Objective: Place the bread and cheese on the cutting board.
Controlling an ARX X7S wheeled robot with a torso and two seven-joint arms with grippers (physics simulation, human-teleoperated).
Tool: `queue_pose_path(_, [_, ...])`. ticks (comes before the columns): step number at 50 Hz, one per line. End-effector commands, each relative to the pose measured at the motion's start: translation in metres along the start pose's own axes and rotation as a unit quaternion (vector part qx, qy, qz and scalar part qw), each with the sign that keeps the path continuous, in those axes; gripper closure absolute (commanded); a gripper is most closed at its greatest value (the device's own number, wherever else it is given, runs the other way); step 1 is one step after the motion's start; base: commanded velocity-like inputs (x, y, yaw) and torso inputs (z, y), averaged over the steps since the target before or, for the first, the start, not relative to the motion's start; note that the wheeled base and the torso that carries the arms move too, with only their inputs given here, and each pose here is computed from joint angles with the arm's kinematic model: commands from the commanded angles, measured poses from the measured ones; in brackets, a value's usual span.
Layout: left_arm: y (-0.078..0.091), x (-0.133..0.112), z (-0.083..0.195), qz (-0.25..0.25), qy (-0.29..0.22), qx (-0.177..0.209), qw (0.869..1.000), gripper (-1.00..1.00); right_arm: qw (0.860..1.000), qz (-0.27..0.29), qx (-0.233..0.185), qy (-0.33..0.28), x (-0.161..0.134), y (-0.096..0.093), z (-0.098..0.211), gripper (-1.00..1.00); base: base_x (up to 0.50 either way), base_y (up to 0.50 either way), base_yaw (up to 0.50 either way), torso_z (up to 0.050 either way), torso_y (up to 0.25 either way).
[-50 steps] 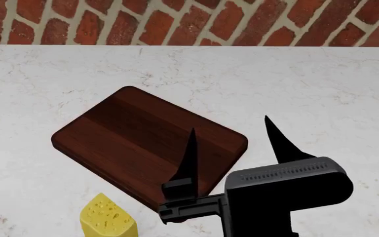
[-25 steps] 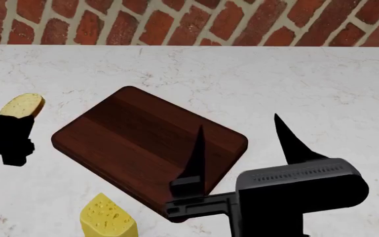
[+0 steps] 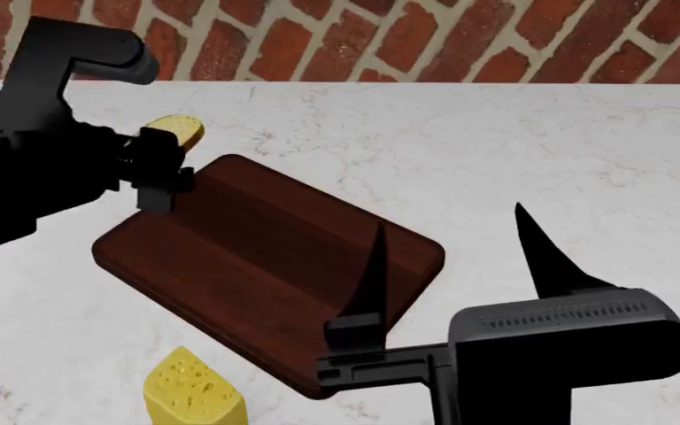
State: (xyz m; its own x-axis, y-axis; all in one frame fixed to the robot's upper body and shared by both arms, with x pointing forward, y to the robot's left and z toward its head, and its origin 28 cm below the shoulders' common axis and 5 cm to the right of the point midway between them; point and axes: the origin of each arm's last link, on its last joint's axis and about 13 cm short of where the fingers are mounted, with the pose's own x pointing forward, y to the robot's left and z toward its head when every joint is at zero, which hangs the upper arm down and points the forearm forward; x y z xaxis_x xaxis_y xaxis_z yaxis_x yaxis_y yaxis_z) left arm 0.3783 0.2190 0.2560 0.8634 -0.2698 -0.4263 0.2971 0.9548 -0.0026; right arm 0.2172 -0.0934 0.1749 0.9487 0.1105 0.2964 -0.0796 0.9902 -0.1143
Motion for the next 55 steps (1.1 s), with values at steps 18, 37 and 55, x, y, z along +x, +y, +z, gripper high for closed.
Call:
queue_pose_path(18, [-0.011,0.056,-0.016,0.021,0.086,0.047,0.995,1.00,1.000,-0.009,0.004,-0.008,-0.003,-0.004,0.004,-1.00,0.00,0.00,0.00,0.000,0.000])
queue_pose_path(37, [-0.006,0.061,-0.037,0.026,0.109,0.037,0.993,1.00,1.000,-0.008,0.004,-0.008,-0.002,-0.004,0.004,-1.00,0.00,0.00,0.00,0.000,0.000])
queue_pose_path(55, [-0.006,0.064,-0.047,0.026,0.119,0.039,0.992,1.00,1.000,-0.007,0.004,-0.009,-0.003,-0.004,0.005,-1.00,0.00,0.00,0.00,0.000,0.000])
